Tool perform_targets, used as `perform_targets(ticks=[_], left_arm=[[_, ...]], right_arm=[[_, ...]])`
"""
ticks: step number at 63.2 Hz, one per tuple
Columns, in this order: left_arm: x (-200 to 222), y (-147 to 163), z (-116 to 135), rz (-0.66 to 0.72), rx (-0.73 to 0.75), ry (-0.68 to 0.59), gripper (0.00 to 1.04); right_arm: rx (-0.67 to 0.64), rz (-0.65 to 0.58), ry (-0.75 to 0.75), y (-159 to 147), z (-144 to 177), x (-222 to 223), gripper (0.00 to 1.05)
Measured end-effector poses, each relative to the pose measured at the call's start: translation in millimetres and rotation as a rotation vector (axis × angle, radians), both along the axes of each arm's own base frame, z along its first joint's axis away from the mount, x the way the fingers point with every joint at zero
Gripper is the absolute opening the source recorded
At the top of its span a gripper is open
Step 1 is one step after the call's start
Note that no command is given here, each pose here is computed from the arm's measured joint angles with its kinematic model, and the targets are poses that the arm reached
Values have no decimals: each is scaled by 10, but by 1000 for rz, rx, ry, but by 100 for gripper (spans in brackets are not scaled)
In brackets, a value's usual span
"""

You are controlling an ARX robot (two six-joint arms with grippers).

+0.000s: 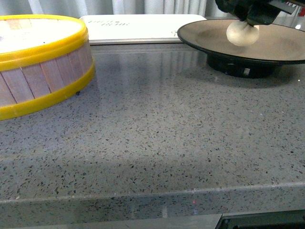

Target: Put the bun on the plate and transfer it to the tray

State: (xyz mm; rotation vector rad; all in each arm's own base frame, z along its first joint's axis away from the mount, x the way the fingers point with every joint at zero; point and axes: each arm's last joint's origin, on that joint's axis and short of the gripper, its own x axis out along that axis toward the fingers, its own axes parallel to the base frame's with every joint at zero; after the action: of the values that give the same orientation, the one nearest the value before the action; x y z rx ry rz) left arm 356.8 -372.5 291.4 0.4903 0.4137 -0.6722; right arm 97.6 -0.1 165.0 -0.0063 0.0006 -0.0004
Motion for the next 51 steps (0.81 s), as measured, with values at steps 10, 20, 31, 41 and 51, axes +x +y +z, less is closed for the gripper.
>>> perform_targets(ticks=[10, 20, 31, 41, 51], left_arm=[[21, -15, -57, 25, 19, -3, 4], [40, -35, -103, 31, 25, 10, 18], [32, -43, -102, 30, -4, 32, 57], [26, -45, -58, 30, -33, 52, 80], [7, -37, 82, 25, -96, 68, 99]], right_arm=[[0, 0, 0, 0, 0, 0, 96], [0, 0, 0, 0, 0, 0, 96], [0, 0, 0, 0, 0, 0, 96], [0, 0, 0, 0, 1, 0, 96], [0, 0, 0, 0, 0, 0, 96]])
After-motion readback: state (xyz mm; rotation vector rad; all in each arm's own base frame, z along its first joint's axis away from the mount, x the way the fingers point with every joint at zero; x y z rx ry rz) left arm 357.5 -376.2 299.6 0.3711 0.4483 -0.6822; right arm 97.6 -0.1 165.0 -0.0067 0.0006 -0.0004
